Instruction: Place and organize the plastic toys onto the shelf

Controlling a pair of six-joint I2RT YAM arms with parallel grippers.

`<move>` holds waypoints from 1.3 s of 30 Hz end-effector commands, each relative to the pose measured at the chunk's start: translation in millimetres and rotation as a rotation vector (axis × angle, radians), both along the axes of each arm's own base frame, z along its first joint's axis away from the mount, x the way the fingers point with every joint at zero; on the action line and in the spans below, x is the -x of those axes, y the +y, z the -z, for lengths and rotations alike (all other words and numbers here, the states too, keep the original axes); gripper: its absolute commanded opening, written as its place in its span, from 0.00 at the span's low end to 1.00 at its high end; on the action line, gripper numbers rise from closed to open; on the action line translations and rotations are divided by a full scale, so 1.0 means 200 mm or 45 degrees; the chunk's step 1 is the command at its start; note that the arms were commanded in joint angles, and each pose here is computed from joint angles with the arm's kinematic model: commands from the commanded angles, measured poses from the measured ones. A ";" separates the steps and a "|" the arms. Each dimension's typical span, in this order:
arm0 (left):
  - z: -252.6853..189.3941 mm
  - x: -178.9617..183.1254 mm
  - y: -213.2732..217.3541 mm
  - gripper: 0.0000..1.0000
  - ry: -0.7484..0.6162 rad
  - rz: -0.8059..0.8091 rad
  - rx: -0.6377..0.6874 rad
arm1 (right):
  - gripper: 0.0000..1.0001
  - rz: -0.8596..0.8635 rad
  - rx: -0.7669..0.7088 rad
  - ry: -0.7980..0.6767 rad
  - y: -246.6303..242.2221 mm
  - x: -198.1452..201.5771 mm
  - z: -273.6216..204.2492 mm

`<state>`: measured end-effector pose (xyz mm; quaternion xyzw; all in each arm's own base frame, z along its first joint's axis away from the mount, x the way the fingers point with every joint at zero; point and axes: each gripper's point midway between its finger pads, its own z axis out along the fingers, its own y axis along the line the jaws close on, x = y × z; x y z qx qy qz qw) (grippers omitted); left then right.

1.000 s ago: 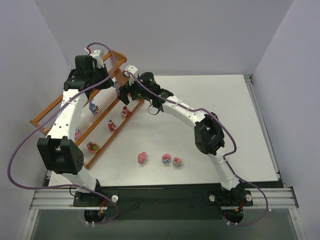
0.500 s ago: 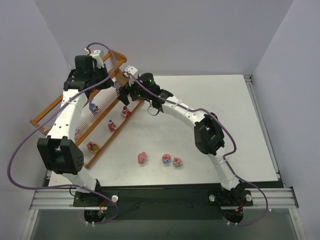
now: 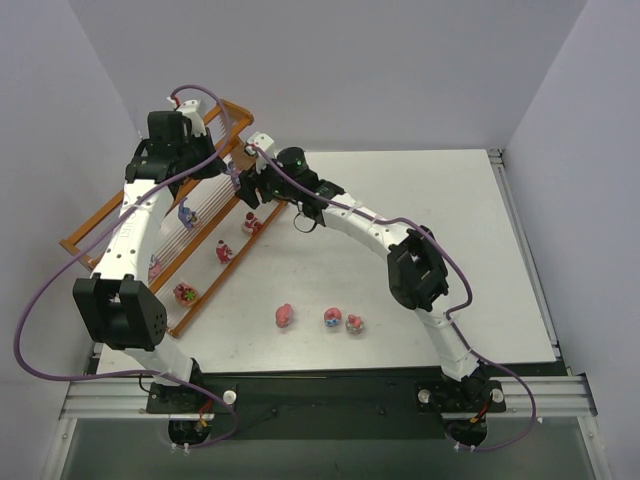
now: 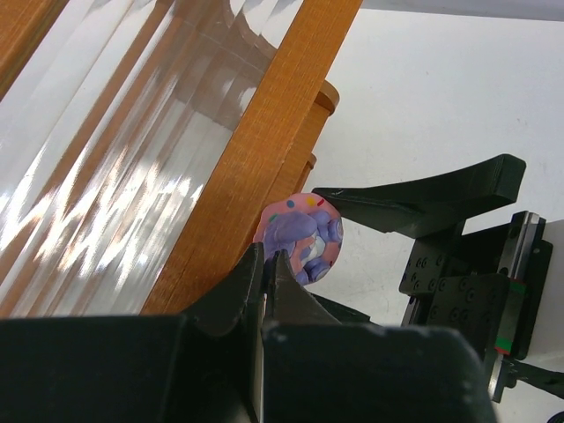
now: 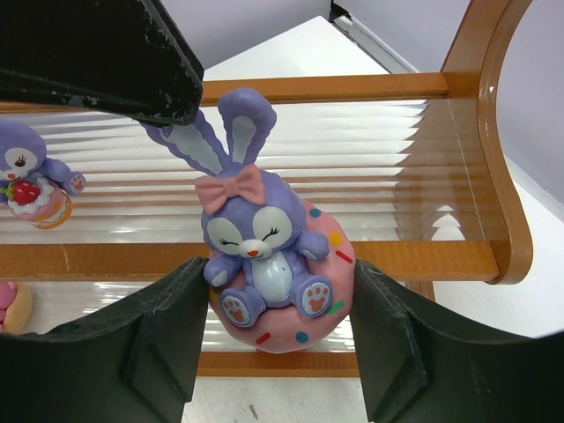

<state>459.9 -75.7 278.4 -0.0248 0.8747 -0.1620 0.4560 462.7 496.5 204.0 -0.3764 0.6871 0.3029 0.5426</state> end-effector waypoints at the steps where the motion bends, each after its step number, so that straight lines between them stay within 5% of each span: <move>1: -0.19 0.02 0.00 0.06 -0.132 0.009 0.040 | 0.14 0.016 -0.054 -0.054 0.04 0.00 -0.09; 5: -0.22 0.02 -0.01 0.25 -0.149 0.019 0.048 | 0.00 0.036 -0.099 -0.065 0.06 0.00 -0.14; 17: -0.28 0.05 -0.02 0.66 -0.176 0.016 0.075 | 0.00 0.094 -0.179 -0.068 0.04 0.02 -0.24; 39: -0.52 0.30 0.04 0.72 -0.315 -0.039 0.059 | 0.00 0.100 -0.247 -0.163 0.20 0.03 -0.31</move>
